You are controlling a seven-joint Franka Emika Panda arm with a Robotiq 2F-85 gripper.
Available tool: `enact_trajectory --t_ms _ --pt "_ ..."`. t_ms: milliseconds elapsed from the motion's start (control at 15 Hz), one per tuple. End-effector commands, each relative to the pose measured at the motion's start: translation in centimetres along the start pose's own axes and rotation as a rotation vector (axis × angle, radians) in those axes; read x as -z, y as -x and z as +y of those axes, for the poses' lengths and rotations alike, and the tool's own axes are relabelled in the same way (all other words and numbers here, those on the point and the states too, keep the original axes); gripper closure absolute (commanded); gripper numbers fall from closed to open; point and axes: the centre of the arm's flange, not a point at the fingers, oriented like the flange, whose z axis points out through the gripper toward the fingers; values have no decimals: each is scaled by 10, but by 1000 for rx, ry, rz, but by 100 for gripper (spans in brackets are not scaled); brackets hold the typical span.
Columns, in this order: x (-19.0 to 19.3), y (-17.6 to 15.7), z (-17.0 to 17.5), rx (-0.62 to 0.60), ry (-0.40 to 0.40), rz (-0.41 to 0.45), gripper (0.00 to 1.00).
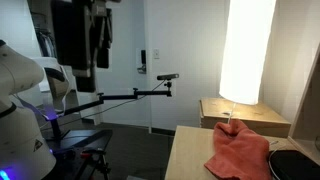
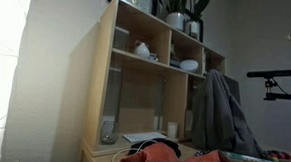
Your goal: Pick up the orange towel from the table, wipe the top shelf of the cabinet and put back on the table
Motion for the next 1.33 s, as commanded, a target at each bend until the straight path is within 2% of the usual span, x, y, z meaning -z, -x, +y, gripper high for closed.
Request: enact_trajectory --t_ms 0,467,1000,1267 --pt "0 0 0 0 0 0 0" --pt "13 -5 -13 -22 18 5 0" --pt "53 -22 -63 -51 84 8 0" --pt "78 -20 -86 -55 135 44 0"
